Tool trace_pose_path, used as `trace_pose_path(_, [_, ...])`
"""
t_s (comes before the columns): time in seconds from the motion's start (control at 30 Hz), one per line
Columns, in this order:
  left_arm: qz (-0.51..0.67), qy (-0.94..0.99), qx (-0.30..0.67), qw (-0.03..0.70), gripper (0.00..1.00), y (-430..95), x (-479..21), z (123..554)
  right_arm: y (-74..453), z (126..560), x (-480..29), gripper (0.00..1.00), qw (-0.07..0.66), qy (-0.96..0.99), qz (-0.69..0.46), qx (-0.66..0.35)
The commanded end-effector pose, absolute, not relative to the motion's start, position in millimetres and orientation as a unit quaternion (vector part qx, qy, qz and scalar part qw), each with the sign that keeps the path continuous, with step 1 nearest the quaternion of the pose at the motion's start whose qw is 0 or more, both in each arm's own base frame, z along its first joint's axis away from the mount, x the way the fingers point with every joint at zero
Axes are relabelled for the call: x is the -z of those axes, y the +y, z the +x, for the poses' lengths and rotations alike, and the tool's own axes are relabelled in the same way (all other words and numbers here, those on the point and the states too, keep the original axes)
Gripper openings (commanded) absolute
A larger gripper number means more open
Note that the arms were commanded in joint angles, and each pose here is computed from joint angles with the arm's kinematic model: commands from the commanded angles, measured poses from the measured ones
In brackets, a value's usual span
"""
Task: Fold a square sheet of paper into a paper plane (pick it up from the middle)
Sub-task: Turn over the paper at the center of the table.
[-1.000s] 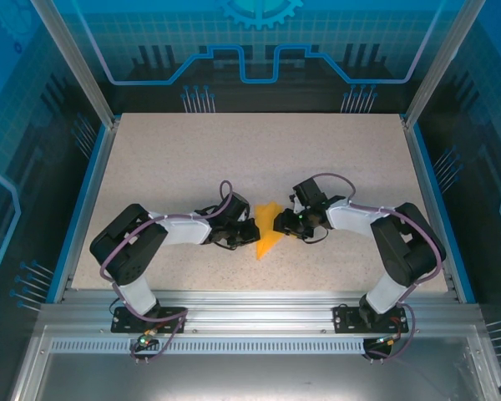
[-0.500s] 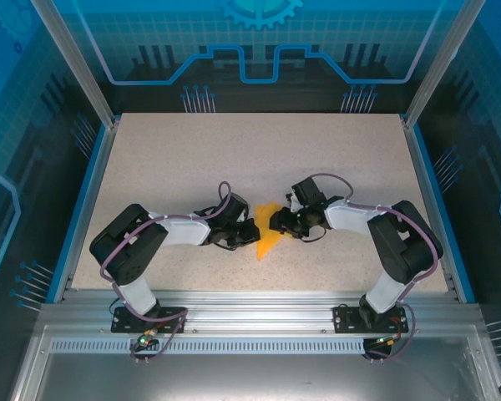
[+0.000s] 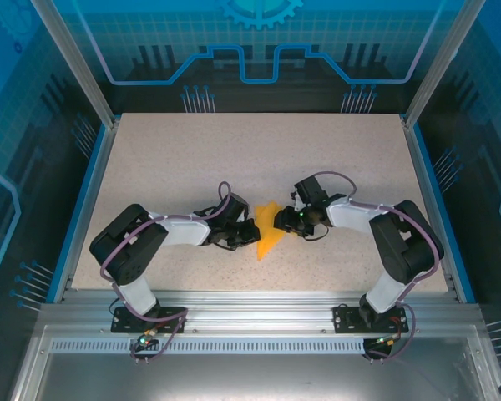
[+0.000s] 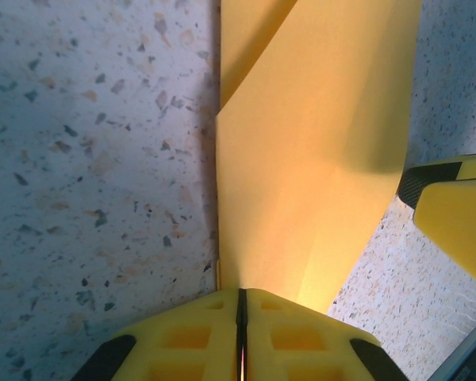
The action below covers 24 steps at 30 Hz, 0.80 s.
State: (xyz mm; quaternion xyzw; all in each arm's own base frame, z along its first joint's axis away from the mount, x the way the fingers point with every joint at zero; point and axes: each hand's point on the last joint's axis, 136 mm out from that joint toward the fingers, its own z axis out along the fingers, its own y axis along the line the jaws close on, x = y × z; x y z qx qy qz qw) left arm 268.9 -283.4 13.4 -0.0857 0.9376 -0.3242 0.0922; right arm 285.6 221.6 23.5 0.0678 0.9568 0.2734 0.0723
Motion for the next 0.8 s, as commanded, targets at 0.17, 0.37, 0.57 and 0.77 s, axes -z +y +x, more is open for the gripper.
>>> trace_pose_path(0.17, [-0.098, 0.948, 0.301, 0.036, 0.11, -273, 9, 243, 233, 280, -17, 0.48, 0.053, 0.954, 0.057, -0.29])
trace_pose_path(0.37, [-0.098, 0.948, 0.302, 0.034, 0.11, -274, 9, 243, 242, 274, -8, 0.47, 0.038, 0.954, 0.054, -0.294])
trace_pose_path(0.57, [-0.098, 0.947, 0.303, 0.034, 0.11, -274, 9, 243, 258, 275, -22, 0.45, 0.045, 0.942, 0.043, -0.33])
trace_pose_path(0.77, [-0.098, 0.947, 0.305, 0.035, 0.11, -275, 8, 244, 266, 277, -33, 0.45, 0.052, 0.934, 0.043, -0.352])
